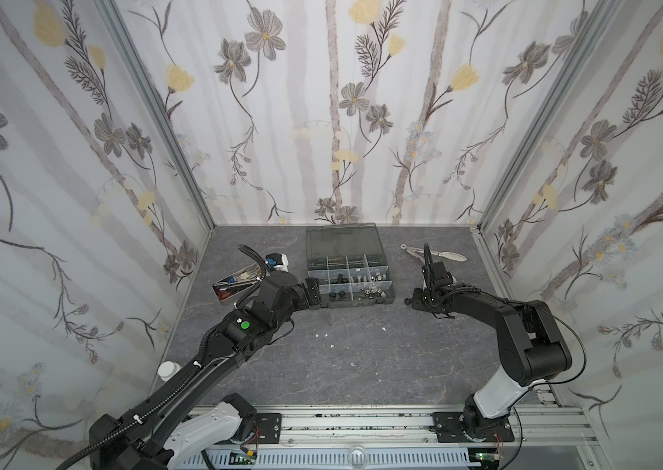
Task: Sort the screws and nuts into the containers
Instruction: 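Close the right gripper on a black hex nut in the cluster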
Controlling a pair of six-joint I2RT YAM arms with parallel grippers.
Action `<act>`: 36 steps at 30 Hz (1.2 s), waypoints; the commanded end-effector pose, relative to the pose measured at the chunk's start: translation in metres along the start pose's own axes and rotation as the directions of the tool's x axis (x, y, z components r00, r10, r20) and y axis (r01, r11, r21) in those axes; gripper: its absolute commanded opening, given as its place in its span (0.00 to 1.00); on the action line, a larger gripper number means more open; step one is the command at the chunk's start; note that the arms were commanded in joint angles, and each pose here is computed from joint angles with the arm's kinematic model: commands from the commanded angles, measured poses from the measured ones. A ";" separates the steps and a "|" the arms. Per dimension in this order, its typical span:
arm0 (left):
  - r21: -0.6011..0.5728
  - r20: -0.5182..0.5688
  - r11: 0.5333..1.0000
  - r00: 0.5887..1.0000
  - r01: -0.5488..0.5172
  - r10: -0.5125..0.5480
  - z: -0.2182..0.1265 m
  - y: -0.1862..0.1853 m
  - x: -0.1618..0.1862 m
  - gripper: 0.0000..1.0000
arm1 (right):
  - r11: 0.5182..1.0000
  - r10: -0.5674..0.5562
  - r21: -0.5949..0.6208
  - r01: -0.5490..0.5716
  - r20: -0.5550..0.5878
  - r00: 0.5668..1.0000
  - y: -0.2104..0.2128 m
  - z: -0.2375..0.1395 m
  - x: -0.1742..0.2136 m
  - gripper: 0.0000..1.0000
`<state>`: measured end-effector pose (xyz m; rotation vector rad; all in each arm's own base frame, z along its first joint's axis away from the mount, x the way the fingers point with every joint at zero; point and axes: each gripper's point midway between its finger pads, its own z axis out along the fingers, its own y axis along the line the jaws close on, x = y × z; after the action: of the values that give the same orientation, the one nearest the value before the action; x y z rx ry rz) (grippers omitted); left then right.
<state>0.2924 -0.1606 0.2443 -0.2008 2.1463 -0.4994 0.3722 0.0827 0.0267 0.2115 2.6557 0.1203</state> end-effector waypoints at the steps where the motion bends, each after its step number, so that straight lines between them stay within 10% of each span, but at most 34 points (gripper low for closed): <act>1: -0.022 0.009 1.000 1.000 -0.012 0.012 0.000 0.003 -0.003 1.00 | 0.999 -0.009 0.034 0.008 0.008 1.000 -0.005 0.004 -0.003 0.46; 11: -0.032 0.003 0.999 1.000 -0.018 0.019 0.006 0.002 -0.005 1.00 | 0.999 -0.017 0.045 0.018 -0.021 1.000 -0.006 0.015 0.002 0.32; 36: -0.040 -0.011 0.999 1.000 -0.017 0.016 0.013 0.005 0.000 1.00 | 0.999 -0.025 0.029 0.025 0.004 1.000 -0.002 -0.002 0.002 0.38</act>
<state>0.3005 -0.1610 0.2327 -0.1927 2.1862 -0.4470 0.3719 0.0818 0.0327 0.1944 2.6393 0.0832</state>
